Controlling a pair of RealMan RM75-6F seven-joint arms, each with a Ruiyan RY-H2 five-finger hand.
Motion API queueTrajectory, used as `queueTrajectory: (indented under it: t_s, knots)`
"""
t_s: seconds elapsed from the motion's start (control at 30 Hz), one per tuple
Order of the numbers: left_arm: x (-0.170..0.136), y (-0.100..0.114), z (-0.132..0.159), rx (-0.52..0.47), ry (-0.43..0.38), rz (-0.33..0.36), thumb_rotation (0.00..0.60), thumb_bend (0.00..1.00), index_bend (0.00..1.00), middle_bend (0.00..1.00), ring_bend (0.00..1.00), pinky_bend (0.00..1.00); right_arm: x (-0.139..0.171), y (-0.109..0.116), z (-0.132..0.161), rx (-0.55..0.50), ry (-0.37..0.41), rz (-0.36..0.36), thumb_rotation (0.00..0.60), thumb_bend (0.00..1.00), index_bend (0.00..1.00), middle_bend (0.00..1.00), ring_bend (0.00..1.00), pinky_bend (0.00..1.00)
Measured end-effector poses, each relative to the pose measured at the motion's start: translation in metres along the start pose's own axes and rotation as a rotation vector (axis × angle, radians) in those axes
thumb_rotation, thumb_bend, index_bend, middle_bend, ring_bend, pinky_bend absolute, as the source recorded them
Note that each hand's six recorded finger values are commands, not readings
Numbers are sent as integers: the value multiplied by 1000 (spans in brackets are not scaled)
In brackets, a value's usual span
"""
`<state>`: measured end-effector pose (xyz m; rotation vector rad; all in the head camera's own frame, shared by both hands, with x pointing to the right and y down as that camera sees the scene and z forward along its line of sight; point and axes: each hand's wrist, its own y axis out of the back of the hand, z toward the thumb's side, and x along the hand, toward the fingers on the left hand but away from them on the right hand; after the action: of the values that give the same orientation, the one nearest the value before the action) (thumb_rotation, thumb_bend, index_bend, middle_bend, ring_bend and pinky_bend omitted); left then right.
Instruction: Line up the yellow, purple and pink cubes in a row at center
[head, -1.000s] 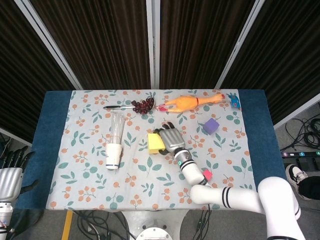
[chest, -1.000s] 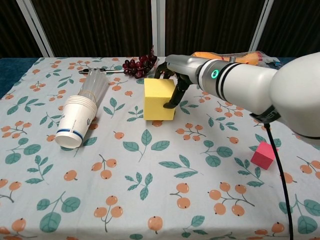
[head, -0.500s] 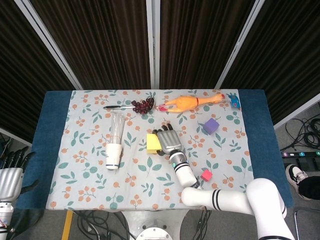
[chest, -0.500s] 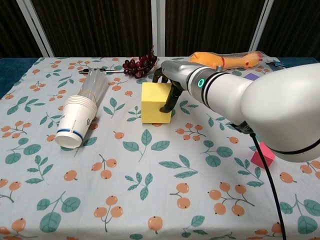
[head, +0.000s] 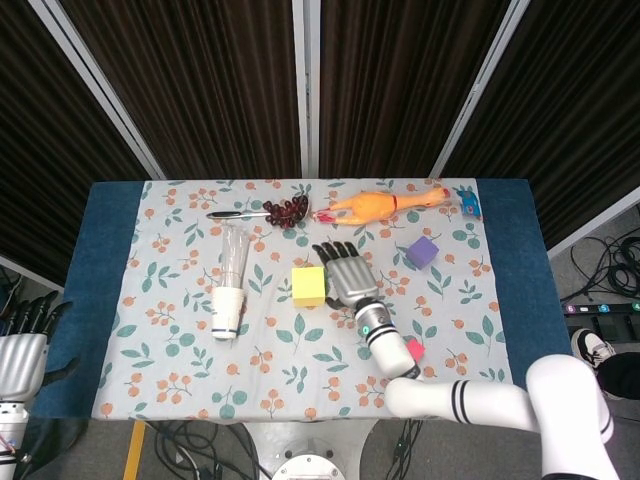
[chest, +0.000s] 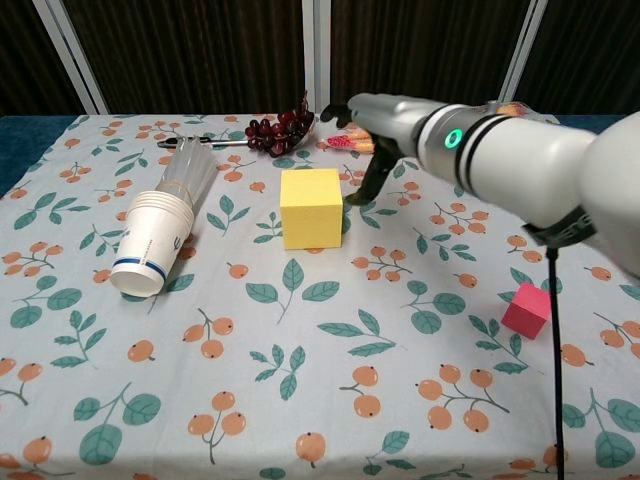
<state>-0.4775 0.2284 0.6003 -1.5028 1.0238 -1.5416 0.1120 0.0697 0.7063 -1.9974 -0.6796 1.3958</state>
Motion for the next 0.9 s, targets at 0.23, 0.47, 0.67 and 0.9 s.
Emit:
queueTrajectory:
  t_s: [0.23, 0.47, 0.67, 0.9]
  knots:
    - [0, 2, 3, 2, -5, 3, 600, 203, 231, 164, 104, 98, 10, 37, -76, 110, -61, -33, 600, 150, 21, 111, 0, 0]
    - [-1, 3, 6, 8, -2, 1, 600, 204, 231, 163, 104, 98, 9, 36, -135, 278, -118, 27, 600, 150, 53, 123, 0, 0]
    - [-3, 5, 6, 13, 8, -4, 600, 204, 231, 164, 104, 98, 0, 31, -172, 393, -162, 64, 600, 150, 53, 123, 0, 0]
    - [-4, 7, 7, 14, 15, -5, 600, 203, 231, 164, 104, 98, -16, 24, -187, 475, -176, 79, 600, 150, 89, 128, 0, 0]
